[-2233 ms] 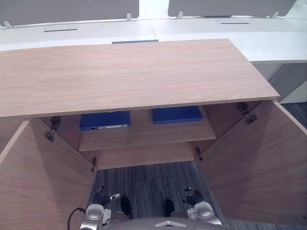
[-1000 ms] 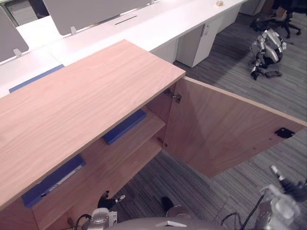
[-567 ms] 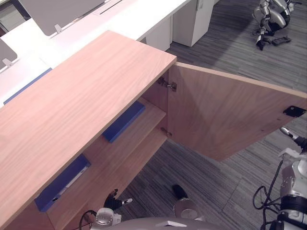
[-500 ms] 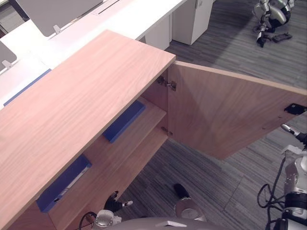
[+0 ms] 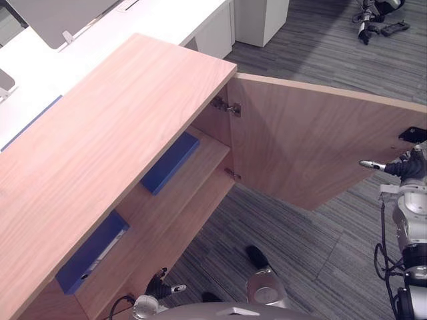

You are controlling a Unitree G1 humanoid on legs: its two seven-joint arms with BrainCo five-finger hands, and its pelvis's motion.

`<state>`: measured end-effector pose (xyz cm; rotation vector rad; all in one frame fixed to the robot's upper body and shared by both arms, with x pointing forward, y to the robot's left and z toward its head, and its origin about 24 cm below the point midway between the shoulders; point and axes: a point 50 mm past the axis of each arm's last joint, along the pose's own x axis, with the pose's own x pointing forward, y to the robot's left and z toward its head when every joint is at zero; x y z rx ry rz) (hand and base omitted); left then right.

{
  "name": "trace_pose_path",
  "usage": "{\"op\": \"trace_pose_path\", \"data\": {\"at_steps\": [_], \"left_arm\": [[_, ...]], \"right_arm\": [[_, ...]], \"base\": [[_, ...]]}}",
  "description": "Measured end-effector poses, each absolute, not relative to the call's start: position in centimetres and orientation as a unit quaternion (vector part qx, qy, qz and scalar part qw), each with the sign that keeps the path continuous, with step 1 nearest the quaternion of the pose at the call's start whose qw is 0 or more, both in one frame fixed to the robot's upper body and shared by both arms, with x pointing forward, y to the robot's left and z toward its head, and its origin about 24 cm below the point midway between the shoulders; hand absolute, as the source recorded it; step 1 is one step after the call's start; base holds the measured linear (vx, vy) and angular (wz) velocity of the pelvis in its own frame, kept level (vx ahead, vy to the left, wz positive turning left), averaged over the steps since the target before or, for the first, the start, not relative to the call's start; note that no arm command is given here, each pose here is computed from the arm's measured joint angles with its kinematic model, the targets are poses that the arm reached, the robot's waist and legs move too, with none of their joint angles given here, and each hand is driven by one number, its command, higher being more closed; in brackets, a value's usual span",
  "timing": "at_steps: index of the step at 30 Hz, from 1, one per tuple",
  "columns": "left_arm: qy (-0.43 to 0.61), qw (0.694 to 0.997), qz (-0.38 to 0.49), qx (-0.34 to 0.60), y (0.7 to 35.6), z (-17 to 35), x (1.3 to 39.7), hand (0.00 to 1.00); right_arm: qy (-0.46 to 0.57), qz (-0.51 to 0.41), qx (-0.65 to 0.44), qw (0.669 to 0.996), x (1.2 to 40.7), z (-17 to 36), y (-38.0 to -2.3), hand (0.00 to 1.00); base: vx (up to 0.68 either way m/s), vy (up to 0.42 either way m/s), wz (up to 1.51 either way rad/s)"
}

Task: Walk over to the cabinet, pick up the folder, carry it to the office cabinet, place the folder inside the office cabinet, then close the office cabinet door

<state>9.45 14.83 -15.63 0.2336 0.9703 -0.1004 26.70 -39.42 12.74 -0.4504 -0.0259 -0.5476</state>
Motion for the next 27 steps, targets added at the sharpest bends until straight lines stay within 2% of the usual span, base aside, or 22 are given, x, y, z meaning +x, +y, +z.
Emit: {"op": "trace_pose_path", "data": {"at_steps": [6,9,14,23,27], "left_arm": [[0.461,0.878,-0.053,0.114,14.7,-15.6,9.6,0.00],[0.460,0.879,-0.054,0.118,14.7,-15.6,9.7,0.00],[0.466,0.875,-0.048,0.126,15.3,-15.6,9.6,0.00],[0.480,0.862,-0.032,0.163,17.6,-15.7,9.6,0.00],[0.488,0.855,-0.033,0.176,17.8,-15.9,9.7,0.00]], "right_arm": [[-0.016,-0.266,-0.228,0.936,26.7,13.1,-39.4,0.00],[-0.039,-0.278,-0.222,0.934,25.3,13.5,-39.5,0.00],[-0.063,-0.276,-0.190,0.940,24.2,12.3,-37.6,0.00],[-0.012,-0.229,-0.093,0.969,19.1,4.9,-30.0,0.00],[0.026,-0.203,-0.110,0.973,17.1,3.0,-27.8,0.00]], "base": [[-0.05,-0.060,0.10],[-0.08,-0.074,0.30],[-0.07,-0.066,0.03],[-0.10,-0.087,-0.07],[-0.12,-0.059,0.01]]}}
